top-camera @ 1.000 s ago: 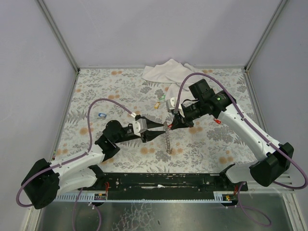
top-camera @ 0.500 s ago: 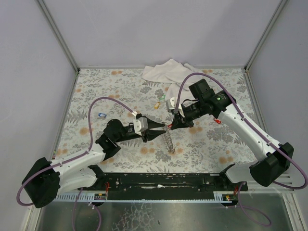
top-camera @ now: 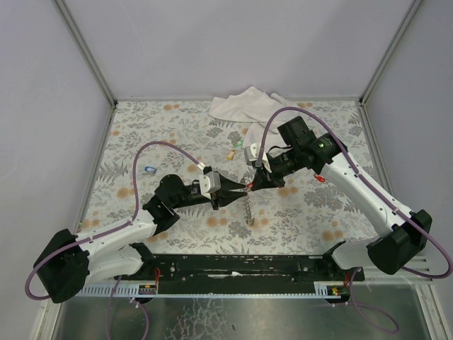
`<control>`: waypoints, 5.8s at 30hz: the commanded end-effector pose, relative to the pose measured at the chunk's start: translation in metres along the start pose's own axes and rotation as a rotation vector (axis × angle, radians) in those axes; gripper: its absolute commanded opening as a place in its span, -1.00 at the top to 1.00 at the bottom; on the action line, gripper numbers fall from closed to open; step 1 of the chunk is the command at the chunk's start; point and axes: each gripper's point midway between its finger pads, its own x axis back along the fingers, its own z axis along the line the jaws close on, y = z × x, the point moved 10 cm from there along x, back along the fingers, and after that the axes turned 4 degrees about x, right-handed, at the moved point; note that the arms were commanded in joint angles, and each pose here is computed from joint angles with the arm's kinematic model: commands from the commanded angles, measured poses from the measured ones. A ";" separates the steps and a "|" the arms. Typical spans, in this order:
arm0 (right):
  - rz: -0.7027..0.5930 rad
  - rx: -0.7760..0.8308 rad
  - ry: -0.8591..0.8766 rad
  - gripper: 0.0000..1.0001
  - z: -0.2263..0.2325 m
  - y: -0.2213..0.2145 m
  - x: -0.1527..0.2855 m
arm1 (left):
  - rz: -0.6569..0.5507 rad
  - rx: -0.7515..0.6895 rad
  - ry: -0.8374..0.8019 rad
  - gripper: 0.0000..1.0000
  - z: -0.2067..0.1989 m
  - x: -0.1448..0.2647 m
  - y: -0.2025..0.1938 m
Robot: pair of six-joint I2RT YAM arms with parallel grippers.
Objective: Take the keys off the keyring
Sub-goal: Remove the key from the keyring.
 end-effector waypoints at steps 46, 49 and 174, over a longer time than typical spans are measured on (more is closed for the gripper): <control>-0.058 0.033 -0.027 1.00 0.001 0.010 0.012 | -0.085 -0.041 0.033 1.00 -0.005 0.005 0.018; -0.048 0.039 -0.043 1.00 0.001 0.007 0.014 | -0.120 -0.043 0.046 1.00 -0.008 0.010 0.019; -0.055 0.007 -0.062 1.00 -0.006 -0.015 0.020 | -0.182 0.017 0.236 1.00 -0.034 0.001 0.020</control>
